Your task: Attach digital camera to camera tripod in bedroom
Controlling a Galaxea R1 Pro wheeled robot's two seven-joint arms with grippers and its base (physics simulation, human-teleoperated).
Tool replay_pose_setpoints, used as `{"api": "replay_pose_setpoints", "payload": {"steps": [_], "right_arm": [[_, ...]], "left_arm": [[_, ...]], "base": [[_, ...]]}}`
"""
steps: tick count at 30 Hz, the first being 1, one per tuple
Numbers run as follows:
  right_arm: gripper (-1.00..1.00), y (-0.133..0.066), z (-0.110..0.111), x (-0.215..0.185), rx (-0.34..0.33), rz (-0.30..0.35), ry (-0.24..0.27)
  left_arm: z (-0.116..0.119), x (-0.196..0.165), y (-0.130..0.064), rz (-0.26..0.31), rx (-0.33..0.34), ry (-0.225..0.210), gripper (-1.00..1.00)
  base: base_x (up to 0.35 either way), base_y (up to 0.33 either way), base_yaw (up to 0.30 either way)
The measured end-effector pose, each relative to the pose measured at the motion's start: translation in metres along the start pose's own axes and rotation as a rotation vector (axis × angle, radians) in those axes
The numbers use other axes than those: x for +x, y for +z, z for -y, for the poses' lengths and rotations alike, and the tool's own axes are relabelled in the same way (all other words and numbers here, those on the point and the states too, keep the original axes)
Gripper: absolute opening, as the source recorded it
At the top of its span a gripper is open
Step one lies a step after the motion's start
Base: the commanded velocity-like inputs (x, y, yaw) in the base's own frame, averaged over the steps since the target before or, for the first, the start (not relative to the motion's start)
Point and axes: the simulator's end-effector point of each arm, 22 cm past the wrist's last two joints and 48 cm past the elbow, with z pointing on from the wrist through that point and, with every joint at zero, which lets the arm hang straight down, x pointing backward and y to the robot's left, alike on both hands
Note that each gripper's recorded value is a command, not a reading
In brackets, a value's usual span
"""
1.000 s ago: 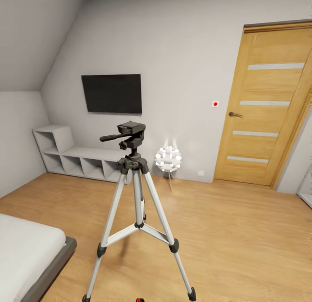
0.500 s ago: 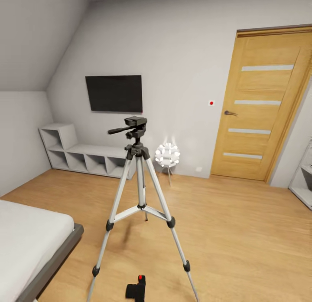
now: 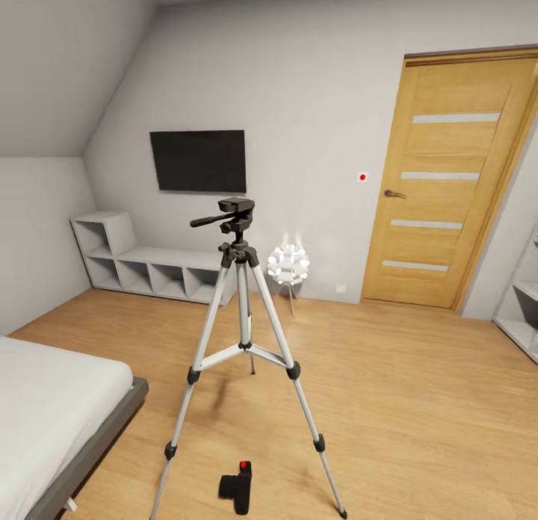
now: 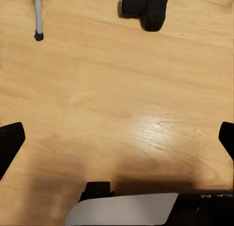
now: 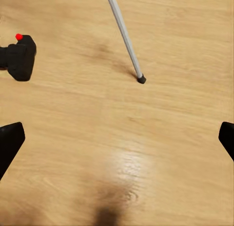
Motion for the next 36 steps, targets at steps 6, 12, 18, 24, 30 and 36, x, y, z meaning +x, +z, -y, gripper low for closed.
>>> {"api": "replay_pose_setpoints", "payload": {"steps": [6, 12, 18, 24, 30, 36], "right_arm": [[1.00, 0.001, 0.000, -0.018, 0.000, 0.073, 0.000], [1.00, 0.002, 0.004, -0.040, 0.005, 0.142, -0.002], [1.00, 0.003, 0.028, -0.046, 0.029, 0.158, -0.027], [1.00, 0.002, 0.058, -0.053, 0.060, 0.170, -0.056], [1.00, 0.007, 0.089, -0.100, 0.112, 0.251, -0.084], [1.00, 0.014, 0.122, -0.178, 0.228, 0.279, -0.090]], "left_arm": [[0.000, -0.060, 0.010, 0.123, -0.003, -0.001, 1.00], [0.002, -0.127, 0.017, 0.179, 0.000, -0.004, 1.00], [0.004, -0.204, 0.010, 0.201, 0.003, -0.001, 1.00], [0.003, -0.247, -0.002, 0.267, 0.001, -0.001, 1.00], [0.003, -0.255, -0.005, 0.280, 0.002, -0.005, 1.00], [0.019, -0.255, -0.005, 0.279, 0.022, -0.022, 1.00]], "base": [[-0.001, 0.000, 0.000], [0.000, 0.000, 0.000], [0.000, 0.000, 0.000], [0.000, 0.000, 0.000], [0.000, 0.000, 0.000], [0.000, 0.000, 0.000]]}}
